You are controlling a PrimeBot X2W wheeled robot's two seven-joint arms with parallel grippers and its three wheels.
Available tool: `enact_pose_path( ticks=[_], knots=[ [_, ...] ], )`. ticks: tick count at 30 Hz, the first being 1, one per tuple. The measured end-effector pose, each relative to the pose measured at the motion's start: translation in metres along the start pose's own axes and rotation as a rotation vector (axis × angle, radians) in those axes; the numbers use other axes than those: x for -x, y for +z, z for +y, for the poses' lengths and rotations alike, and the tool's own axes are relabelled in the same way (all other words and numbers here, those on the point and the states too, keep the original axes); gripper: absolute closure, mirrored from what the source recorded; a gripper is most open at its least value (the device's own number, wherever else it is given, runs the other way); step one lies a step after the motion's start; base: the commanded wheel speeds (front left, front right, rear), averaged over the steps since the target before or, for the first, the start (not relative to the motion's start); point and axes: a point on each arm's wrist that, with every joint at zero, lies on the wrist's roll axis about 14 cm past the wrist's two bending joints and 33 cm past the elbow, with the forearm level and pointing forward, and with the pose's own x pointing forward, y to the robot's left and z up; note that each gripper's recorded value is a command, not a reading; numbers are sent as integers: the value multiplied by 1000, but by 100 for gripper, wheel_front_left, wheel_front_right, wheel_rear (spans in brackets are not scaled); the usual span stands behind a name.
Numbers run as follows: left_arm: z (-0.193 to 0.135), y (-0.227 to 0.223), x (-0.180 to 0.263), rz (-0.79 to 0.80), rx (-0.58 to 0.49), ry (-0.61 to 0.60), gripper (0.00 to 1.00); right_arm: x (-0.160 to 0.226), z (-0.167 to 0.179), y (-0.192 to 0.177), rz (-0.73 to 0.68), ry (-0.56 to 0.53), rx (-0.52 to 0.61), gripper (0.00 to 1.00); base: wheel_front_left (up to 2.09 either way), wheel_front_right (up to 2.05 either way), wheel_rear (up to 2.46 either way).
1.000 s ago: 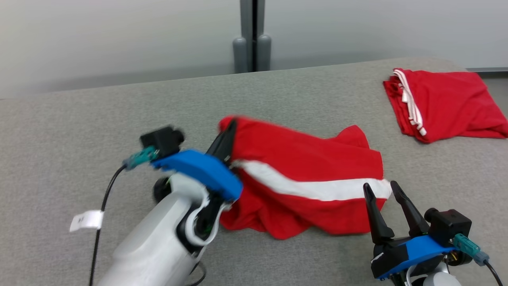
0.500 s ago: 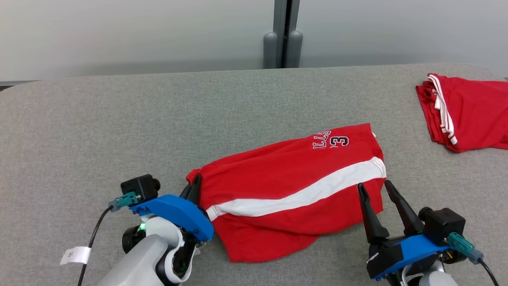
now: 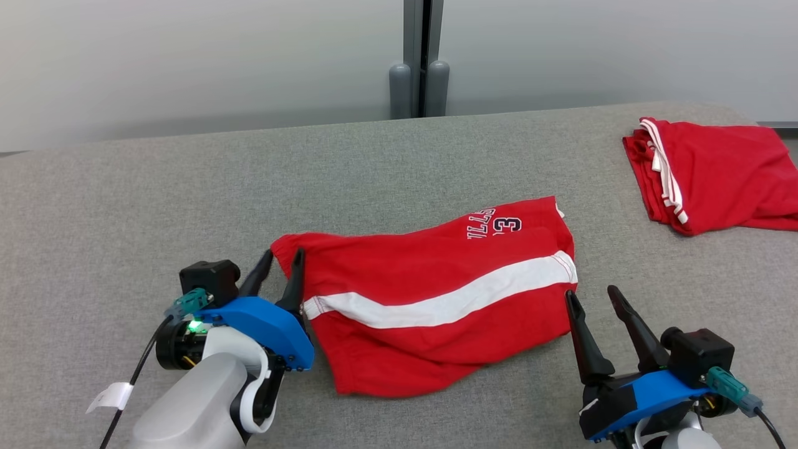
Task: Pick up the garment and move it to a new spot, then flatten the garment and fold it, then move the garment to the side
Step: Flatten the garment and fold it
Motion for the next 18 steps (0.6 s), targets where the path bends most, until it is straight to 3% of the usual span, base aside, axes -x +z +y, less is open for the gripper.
enact_pose_path(
  ticks=[8,14,18],
  knots=[
    [-1,30,13,-132,21,-24,0,2,-4,9,-23,-12,9,0,0,0,0],
    [19,48,45,-248,12,51,0,3,0,15,-36,-1,13,0,0,0,0],
    [22,65,67,-337,-56,68,0,3,5,22,-53,14,17,0,0,0,0]
  ],
)
